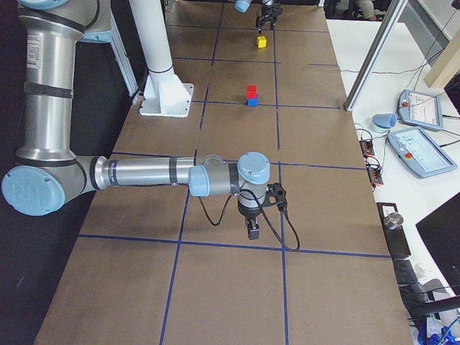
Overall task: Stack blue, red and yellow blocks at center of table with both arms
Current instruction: 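Move the left gripper back to the yellow cube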
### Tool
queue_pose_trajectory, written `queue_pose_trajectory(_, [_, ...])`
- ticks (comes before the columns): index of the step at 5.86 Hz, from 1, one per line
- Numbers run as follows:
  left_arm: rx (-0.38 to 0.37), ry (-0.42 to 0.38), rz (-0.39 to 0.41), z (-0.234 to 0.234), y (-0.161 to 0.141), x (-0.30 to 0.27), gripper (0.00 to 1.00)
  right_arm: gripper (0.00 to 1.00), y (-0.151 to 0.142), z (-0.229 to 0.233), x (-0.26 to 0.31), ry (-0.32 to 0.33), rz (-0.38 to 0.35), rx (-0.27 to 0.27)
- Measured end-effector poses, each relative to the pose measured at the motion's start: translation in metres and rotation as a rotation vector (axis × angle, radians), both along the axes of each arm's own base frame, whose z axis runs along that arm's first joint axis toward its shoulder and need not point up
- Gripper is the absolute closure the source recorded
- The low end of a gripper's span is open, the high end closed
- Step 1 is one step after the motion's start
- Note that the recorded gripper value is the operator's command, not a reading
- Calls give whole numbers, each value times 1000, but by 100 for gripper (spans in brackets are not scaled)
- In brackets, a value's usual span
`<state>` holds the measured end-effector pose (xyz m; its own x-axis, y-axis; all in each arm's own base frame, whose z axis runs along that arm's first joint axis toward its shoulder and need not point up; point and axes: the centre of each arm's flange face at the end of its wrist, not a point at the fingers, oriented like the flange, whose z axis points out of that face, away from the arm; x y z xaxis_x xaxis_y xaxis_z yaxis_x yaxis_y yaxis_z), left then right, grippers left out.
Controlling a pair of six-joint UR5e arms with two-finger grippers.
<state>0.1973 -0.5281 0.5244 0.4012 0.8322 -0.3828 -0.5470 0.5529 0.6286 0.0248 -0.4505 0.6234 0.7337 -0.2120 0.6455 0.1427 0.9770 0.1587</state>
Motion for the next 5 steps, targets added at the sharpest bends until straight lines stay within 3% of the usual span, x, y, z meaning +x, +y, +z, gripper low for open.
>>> queue_pose_trajectory(2, [66, 14, 35, 37, 22, -8, 0, 0, 0, 1, 0, 0, -1, -2])
queue_pose_trajectory(5, [72, 22, 85, 58, 33, 20, 0, 0, 0, 5, 0, 1, -3, -8])
